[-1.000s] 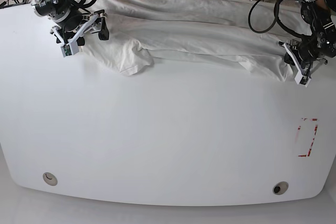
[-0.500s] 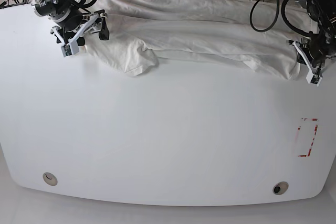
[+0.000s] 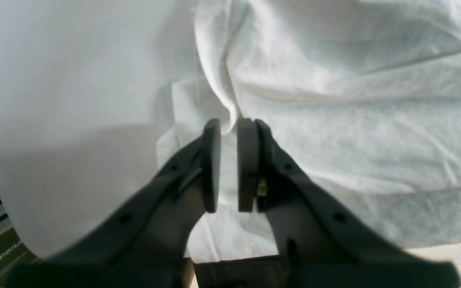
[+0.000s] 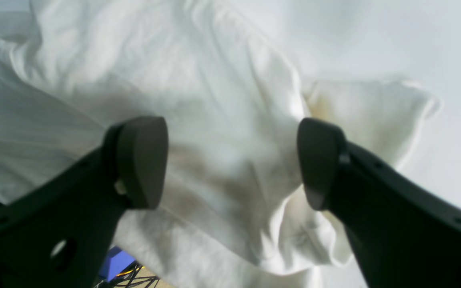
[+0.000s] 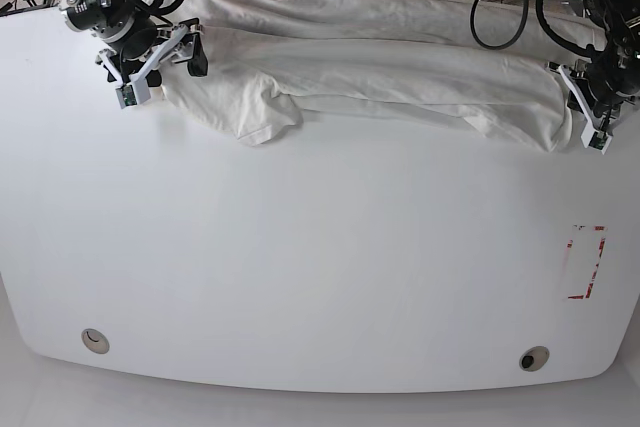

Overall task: Fold the T-shirt properly
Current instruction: 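Lower the left gripper onto the shirt end and adjust its position, then close the left gripper on the folded shirt end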

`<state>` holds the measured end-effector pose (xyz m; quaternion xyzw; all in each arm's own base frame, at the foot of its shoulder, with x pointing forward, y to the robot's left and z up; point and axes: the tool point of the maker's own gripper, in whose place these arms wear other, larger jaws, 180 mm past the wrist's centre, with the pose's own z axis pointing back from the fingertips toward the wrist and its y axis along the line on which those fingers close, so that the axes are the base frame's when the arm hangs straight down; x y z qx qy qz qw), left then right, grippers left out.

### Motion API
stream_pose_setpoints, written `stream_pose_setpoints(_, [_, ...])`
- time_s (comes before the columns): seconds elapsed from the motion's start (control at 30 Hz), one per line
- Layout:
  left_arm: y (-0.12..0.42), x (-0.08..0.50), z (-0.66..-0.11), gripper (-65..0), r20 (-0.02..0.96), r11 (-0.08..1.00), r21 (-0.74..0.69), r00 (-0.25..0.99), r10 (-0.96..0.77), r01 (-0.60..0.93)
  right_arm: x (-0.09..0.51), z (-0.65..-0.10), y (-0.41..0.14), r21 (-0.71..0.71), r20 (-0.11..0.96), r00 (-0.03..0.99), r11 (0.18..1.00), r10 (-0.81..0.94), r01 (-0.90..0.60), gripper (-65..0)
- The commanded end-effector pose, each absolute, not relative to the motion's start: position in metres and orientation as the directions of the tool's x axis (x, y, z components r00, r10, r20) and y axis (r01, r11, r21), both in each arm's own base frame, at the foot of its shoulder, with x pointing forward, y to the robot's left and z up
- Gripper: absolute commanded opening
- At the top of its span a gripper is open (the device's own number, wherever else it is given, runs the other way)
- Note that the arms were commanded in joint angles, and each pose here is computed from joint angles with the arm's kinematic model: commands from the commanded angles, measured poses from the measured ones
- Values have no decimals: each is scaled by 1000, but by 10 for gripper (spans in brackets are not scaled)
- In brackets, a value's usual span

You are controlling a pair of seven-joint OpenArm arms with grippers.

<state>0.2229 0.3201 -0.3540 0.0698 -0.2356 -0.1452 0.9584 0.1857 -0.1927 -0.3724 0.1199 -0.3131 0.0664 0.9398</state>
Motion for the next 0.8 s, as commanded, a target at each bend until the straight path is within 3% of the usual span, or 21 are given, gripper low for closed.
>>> stream_pose_setpoints(0.0, [329, 230, -341, -586, 456, 943, 239, 830, -321, 233, 192, -363, -193, 174, 639, 767, 961, 57, -217, -170])
stream_pose_setpoints(0.13, [344, 227, -335, -499, 467, 950, 251, 836, -286, 185, 192, -363, -193, 175, 638, 768, 960, 57, -216, -170])
stream_pose_setpoints(0.27, [352, 223, -336, -301, 470, 958, 241, 846, -253, 153, 191, -364, -193, 176, 637, 769, 960, 56, -216, -170])
stream_pose_setpoints(0.33, [352, 222, -341, -239, 465, 962, 226, 852, -242, 150, 191, -364, -193, 176, 637, 769, 960, 56, -216, -170])
stream_pose_setpoints(0.77, [342, 235, -371, -258, 442, 981, 122, 876, -193, 154, 191, -364, -193, 176, 637, 769, 960, 56, -216, -170])
